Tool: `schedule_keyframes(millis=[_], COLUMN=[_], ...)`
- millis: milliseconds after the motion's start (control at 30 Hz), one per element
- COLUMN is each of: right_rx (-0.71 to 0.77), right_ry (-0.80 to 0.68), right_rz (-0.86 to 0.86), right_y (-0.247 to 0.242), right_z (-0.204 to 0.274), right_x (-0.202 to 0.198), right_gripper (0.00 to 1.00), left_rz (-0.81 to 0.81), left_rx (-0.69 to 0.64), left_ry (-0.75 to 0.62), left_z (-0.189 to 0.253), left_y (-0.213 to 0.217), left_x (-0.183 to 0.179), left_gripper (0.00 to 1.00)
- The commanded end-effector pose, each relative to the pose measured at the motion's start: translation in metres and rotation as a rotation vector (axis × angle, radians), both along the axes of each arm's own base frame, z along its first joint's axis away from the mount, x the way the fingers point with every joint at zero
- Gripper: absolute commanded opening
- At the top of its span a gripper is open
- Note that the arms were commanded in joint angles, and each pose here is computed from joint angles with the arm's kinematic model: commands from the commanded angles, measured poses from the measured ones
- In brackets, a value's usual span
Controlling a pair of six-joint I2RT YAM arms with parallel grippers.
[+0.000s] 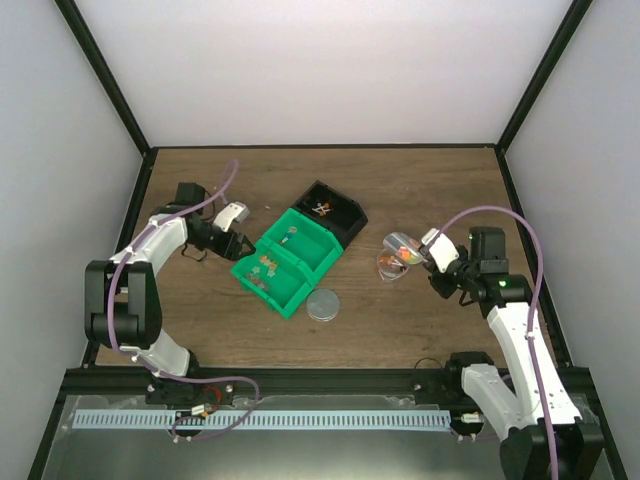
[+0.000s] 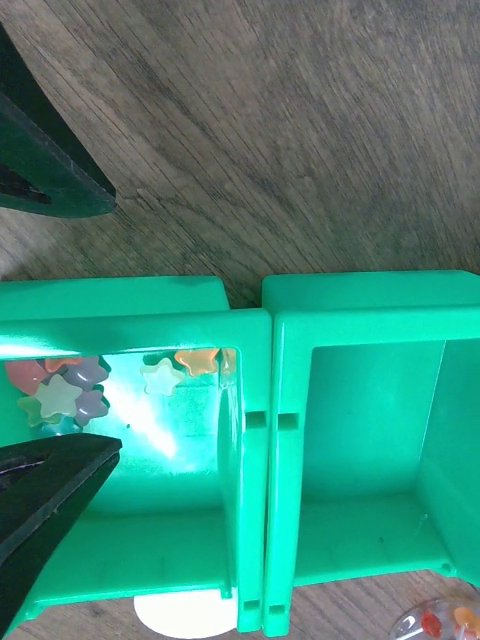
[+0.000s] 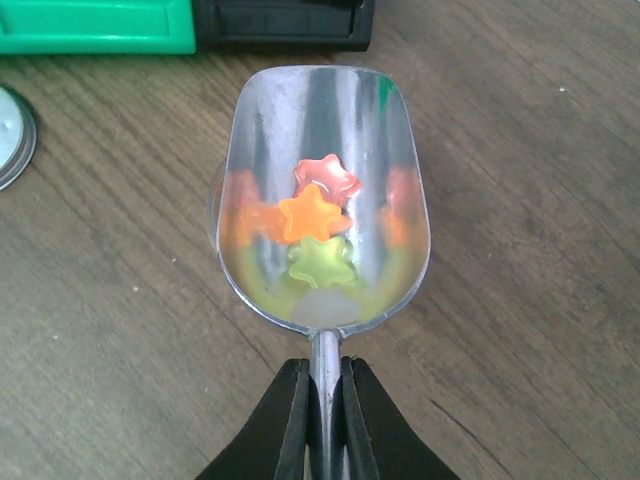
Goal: Pack the candies
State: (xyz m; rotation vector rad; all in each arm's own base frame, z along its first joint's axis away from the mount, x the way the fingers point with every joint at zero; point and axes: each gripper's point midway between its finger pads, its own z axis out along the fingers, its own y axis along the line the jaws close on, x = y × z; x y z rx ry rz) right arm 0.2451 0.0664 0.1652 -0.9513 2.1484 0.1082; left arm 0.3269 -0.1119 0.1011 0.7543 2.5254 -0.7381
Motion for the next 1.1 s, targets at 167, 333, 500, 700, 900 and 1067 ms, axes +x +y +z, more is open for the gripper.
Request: schedule_keyframes(millis=[167, 333, 500, 700, 900, 1067], right_rx=[-0.049, -0.063, -0.068, -0.087, -0.105, -0.101], right_ry=[0.088, 0.129, 0.185, 0.212, 0.244, 0.254], right_rz=[0.08, 0.064, 0.043, 0.028, 0.007, -0.003], right_y=[-0.001, -0.004, -0.007, -0.011, -0.016, -0.016], right_z=[-0.007, -0.013, -0.015, -0.019, -0.021, -0.014], right_x=[-0.027, -0.029, -0.025, -0.023, -0.022, -0.018], right_gripper=[0.01, 0.01, 0.01, 0.01, 0.01, 0.01], left_rz=[-0.003, 0.006, 0.006, 0.009, 0.006, 0.004], left_rx=[-0.031, -0.04, -0.042, -0.05, -0.05, -0.059], left_ry=[-0.036, -0.034, -0.032, -0.031, -0.028, -0.024], left_z=[0.009, 0.008, 0.006, 0.004, 0.0, -0.002], left_y=[-0.004, -0.005, -0.005, -0.006, -0.006, -0.007], left_x=[0.011, 0.011, 0.011, 0.013, 0.014, 0.017], left_gripper=[0.62, 0.62, 0.62, 0.62, 0.62, 0.62])
